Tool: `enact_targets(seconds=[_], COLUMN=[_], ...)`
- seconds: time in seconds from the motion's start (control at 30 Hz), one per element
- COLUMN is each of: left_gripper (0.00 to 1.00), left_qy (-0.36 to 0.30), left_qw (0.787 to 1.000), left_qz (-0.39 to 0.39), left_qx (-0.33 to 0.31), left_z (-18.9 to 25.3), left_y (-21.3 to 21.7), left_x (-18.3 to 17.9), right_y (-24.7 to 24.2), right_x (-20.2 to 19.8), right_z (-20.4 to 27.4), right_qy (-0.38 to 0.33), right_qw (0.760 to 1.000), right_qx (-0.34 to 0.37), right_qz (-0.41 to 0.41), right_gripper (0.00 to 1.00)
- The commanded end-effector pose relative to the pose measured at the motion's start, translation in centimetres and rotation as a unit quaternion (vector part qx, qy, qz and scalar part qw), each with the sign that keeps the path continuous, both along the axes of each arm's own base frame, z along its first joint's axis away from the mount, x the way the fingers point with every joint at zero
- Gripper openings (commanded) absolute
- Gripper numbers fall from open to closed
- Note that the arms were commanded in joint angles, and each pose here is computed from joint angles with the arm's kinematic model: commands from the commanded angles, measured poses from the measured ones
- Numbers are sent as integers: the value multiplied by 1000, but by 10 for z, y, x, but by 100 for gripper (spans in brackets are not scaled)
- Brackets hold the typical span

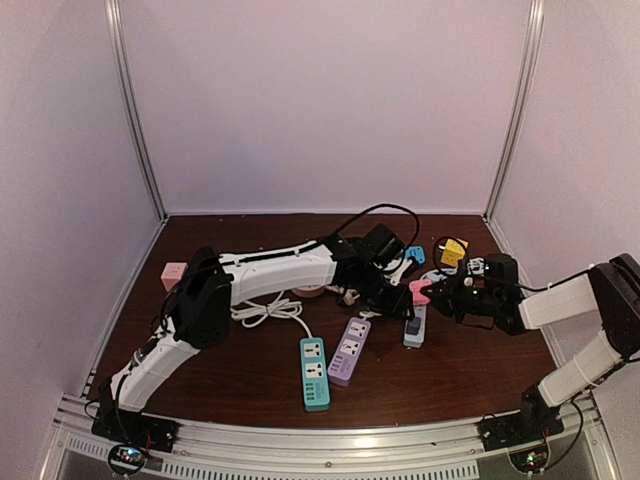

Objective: Pull the plug off the socket

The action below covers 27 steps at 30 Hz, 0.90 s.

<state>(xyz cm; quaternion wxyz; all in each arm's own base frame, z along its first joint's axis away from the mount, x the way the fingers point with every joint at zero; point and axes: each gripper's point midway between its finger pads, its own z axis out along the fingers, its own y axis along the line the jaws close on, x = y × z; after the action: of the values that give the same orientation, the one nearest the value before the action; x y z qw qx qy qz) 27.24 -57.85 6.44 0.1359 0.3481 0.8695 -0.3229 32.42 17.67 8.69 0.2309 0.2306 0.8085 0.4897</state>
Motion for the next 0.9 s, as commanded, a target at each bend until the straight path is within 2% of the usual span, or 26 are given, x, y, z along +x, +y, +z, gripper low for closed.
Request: enact_targets(seconds=[0.0,0.13,0.3,0.4,0.6,0.87], left_gripper=[42,42,43,43,43,47], left_qy=[22,19,5,-11,-40,-90], left_qw=[992,993,995,997,999,994], left_qz=[14,16,18,18,15,26], left_qx=[120,117,100,76,11,-57], left_z=[-86,-82,-63,-40,16,102], left_y=[38,38,33,23,3,5], left_x=[-7,-5,3,9,18,28], right_y=[14,9,-16,-39,-77,-112], right_x=[15,16,17,13,5,-8], right_z=[76,72,48,44,41,27], right_qy=[-135,-123,-66,-52,-14,41], right_qw=[990,992,989,976,942,900], right_qx=[42,6,-128,-211,-333,-433], right_qz=[31,27,10,-8,-29,-38], right_gripper=[5,5,3,3,4,9])
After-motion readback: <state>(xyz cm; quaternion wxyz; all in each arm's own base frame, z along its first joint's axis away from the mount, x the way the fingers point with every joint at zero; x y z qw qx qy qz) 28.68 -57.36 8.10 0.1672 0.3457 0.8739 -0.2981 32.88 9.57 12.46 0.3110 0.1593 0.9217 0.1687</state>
